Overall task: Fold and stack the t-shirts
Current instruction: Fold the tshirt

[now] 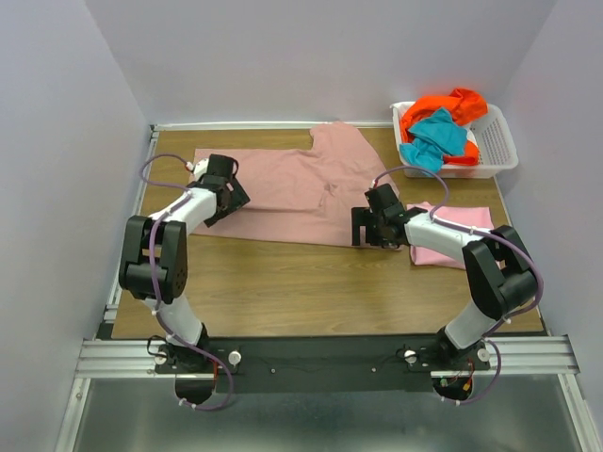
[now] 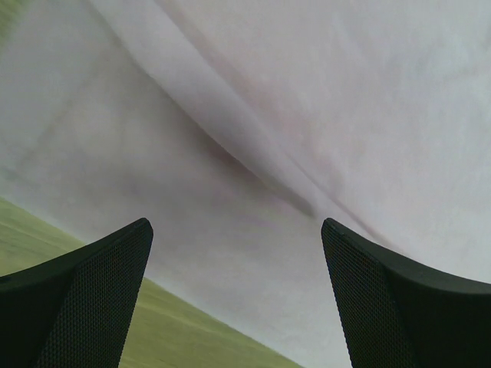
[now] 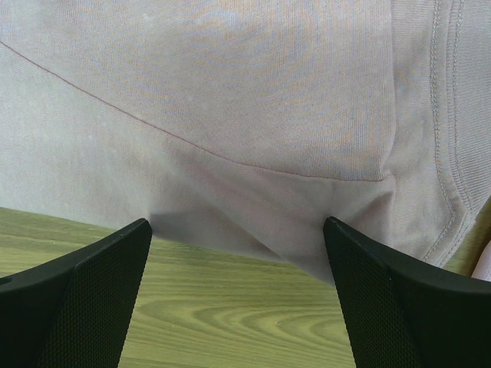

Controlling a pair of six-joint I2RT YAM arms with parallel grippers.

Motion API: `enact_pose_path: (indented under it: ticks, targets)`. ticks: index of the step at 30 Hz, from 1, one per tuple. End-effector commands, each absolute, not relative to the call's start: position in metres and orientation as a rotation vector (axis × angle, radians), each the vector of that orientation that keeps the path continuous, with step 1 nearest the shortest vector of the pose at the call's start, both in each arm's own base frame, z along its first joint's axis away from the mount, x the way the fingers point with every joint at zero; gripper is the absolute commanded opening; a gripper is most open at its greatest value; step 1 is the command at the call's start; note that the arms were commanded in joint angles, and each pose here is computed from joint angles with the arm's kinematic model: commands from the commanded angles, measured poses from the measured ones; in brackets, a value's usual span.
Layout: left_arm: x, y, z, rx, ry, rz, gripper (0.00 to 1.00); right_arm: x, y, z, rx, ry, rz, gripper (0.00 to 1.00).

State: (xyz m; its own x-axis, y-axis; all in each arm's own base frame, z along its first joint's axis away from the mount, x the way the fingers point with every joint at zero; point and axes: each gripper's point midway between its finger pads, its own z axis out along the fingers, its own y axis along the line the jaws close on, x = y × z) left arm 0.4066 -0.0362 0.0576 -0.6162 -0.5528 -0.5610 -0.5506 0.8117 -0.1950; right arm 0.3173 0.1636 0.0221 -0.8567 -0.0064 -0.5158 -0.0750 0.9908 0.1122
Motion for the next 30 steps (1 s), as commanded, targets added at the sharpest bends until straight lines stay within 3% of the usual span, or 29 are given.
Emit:
enact_pose_path:
  ticks: [1, 12, 17, 22, 30]
  targets:
    - [0.432, -0.065, 0.064, -0.732, 2.353, -0.099, 0.99, 0.275, 0.15, -0.009, -0.055, 2.766, 0.133, 1.0]
    - [0.532, -0.069, 0.07, -0.682, 2.308, -0.02, 0.99, 0.276, 0.145, -0.002, -0.05, 2.736, 0.116, 1.0]
    - [0.54, -0.068, 0.095, -0.663, 2.276, -0.024, 0.99, 0.281, 0.152, 0.012, -0.056, 2.699, 0.162, 1.0]
    - [0.504, -0.057, 0.129, -0.687, 2.216, -0.015, 0.99, 0.283, 0.158, 0.023, -0.061, 2.676, 0.212, 1.0]
    - [0.402, -0.025, 0.103, -0.783, 2.213, 0.007, 0.99, 0.29, 0.159, 0.053, -0.069, 2.584, 0.246, 1.0]
